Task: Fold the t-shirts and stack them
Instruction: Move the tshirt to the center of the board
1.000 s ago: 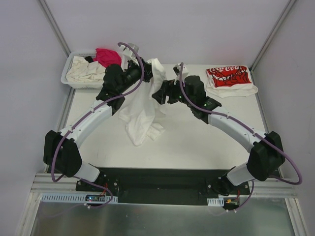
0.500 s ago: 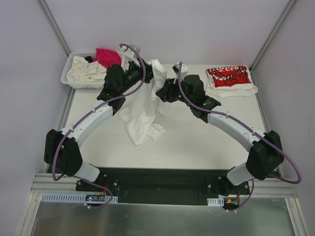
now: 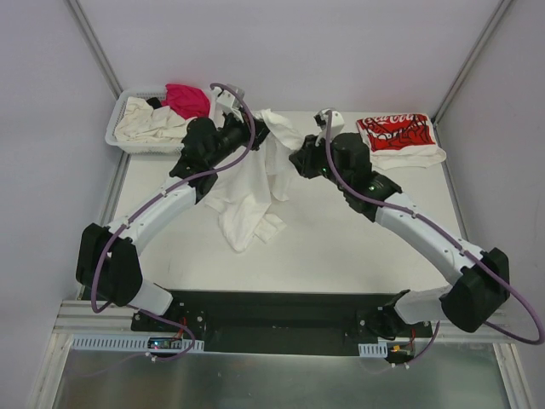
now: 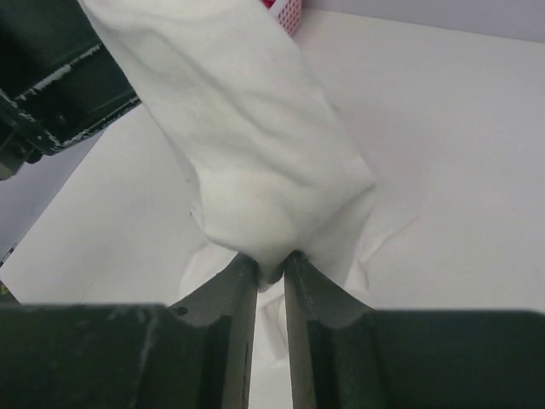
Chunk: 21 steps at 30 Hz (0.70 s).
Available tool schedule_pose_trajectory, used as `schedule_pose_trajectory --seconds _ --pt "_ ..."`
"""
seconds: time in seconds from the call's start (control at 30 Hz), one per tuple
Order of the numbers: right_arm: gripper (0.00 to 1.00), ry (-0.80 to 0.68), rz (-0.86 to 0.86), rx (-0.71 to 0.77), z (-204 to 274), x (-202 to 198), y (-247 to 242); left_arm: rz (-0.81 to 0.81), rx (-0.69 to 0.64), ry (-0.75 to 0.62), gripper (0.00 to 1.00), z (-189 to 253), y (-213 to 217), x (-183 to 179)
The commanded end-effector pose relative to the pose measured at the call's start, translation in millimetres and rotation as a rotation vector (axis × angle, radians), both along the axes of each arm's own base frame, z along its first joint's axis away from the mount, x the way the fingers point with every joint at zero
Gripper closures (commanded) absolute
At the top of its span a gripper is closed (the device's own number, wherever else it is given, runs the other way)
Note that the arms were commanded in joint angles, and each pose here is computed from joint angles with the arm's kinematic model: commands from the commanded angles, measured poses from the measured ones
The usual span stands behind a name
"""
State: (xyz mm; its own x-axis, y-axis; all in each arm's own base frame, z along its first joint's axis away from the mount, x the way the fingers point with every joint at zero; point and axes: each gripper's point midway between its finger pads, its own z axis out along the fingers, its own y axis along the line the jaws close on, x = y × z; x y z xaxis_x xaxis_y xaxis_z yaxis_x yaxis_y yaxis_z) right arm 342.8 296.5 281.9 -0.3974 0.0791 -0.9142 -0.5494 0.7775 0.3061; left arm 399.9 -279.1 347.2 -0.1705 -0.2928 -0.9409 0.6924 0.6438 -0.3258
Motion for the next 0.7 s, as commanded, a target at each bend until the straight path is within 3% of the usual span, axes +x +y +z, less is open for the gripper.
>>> schedule_pose_trajectory --seconds 0.0,0.4,0.5,0.57,0.67 --pt "0.8 -0.08 -0.119 -0.005 27 -3 -40 0.028 -0.028 -0.11 1.0 29 7 -9" --pt "0.85 -0.116 -0.328 -0.015 31 4 -107 -0.03 0.0 -0.047 0.99 -1 -3 -10" --pt "0.87 -0.107 -0.368 -0.03 28 4 -122 -0.061 0.016 -0.015 0.8 -18 -8 -11" --pt "0.88 -0.107 -0.384 -0.03 28 6 -127 -0.076 0.024 0.015 0.8 -32 -11 -12" --pt "0.9 -0.105 -0.383 -0.027 28 7 -129 -0.079 0.018 0.042 0.94 -44 -12 -11"
